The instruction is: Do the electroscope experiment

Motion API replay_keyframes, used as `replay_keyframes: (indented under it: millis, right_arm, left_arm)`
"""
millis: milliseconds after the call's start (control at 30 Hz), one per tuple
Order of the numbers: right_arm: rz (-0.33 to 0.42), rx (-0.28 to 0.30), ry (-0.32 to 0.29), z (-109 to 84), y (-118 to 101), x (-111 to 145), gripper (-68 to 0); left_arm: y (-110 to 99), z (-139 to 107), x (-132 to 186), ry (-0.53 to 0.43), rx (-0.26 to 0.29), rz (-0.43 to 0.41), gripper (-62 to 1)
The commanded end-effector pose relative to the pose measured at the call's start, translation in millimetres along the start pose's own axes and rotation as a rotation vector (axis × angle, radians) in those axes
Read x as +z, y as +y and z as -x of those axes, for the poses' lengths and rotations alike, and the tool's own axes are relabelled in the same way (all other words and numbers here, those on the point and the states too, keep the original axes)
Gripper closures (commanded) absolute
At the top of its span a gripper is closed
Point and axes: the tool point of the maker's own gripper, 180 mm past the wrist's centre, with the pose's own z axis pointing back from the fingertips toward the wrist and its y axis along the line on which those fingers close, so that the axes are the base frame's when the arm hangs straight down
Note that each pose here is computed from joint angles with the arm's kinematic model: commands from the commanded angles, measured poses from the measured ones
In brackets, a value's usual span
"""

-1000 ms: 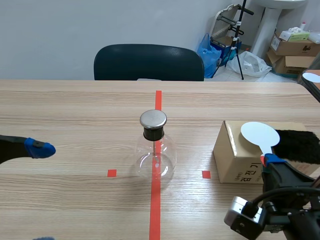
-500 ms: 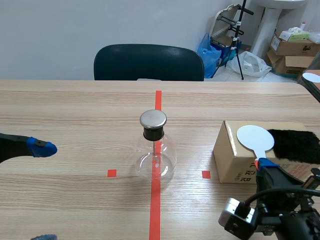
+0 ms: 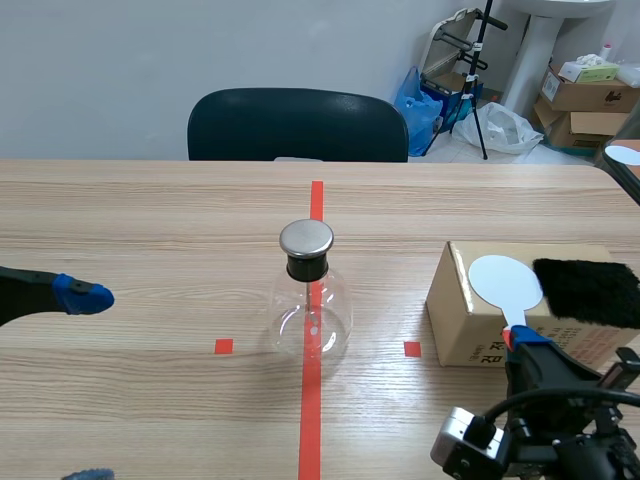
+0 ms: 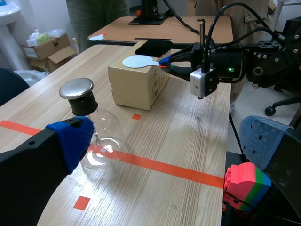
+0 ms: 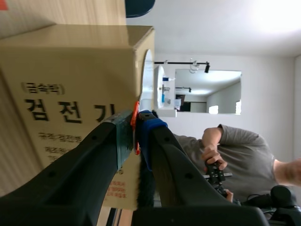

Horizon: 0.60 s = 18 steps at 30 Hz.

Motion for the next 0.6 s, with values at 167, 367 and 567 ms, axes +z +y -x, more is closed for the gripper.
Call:
replay_keyframes:
  millis: [167,367,567]
  right_arm:
    - [0.07,0.017,0.016,3.0,-14.8,-1.0,-1.0]
    - [0.07,0.016,0.01,1.6,-14.8,-0.9,-1.0]
    - [0.071,0.014,0.017,3.0,-15.0,-0.9,-1.0]
  left_arm:
    - [0.8,-4.7,-0.9,-0.028,0.007,-0.009,-62.3]
    - [0.8,-4.7,-0.9,-0.028,0.007,-0.009,-62.3]
    - [0.8,-4.7,-0.9,-0.028,0.007,-0.009,-62.3]
